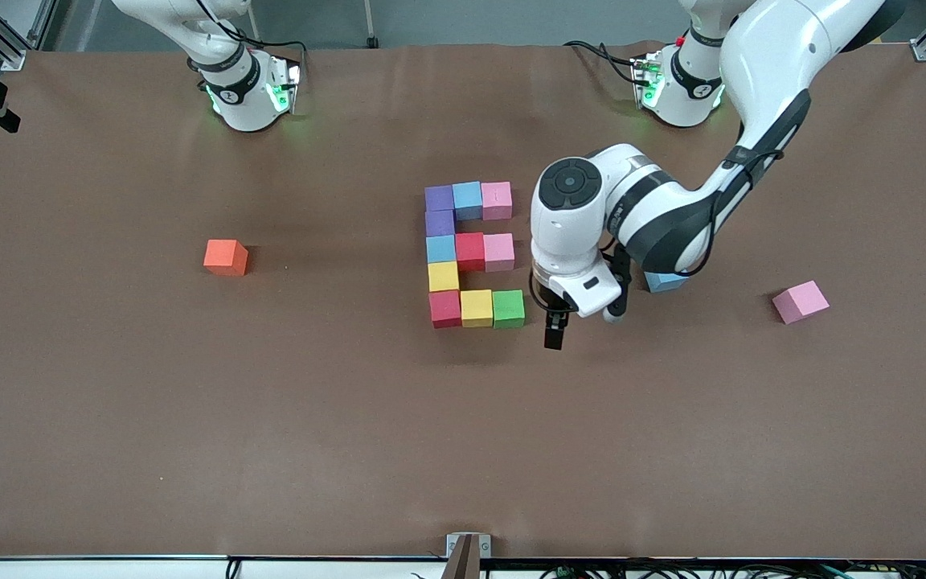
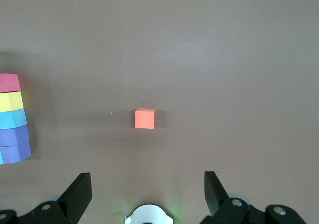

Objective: Arrange 11 blocks into digit 3

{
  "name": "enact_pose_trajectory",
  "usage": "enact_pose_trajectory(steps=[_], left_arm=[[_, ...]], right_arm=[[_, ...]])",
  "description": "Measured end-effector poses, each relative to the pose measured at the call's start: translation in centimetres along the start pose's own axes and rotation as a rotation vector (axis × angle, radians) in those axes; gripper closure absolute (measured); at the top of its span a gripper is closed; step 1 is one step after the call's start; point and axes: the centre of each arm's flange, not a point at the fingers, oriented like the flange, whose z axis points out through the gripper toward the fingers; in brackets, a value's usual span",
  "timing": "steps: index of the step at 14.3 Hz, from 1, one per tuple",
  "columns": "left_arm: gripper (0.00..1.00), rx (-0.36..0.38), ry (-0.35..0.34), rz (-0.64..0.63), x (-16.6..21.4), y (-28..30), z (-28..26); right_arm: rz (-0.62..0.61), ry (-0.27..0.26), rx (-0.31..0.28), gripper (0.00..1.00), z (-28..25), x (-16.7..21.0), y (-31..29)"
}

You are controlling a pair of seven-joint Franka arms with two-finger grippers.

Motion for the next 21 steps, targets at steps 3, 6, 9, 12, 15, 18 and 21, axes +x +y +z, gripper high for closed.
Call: enact_pose_trajectory(steps=[3, 6, 9, 12, 15, 18, 21], left_arm=[[0.0, 0.065, 0.051, 0.177, 3.1, 0.6, -0.6], [0.0, 0.092, 0.074, 0.314, 7.7, 1.4, -1.6], [0.0, 0.099, 0.082, 0.498, 11.6, 1.3, -5.3], [0.0, 0.134, 0.011, 0.71, 14.7, -0.5, -11.0], [0.0, 0.086, -0.09, 0.858, 20.9, -3.0, -16.3], [0.0, 0.105, -0.079, 1.054, 26.8, -6.9, -19.8], [0.0, 0.136, -0.088, 1.204, 30.9, -10.0, -22.1]], right_arm=[[0.001, -0.009, 0.001, 0.0, -0.5, -0.4, 0.0], [0.003, -0.038, 0.004, 0.0, -0.4, -0.8, 0.1], [0.003, -0.041, 0.004, 0.0, -0.3, -0.8, 0.1], [0.002, -0.037, 0.003, 0.0, -0.4, -0.8, 0.0], [0.001, -0.035, 0.003, 0.0, -0.5, -0.8, 0.0], [0.004, -0.033, 0.003, 0.0, -0.5, -0.8, 0.0], [0.005, -0.031, 0.003, 0.0, -0.6, -0.8, 0.0]])
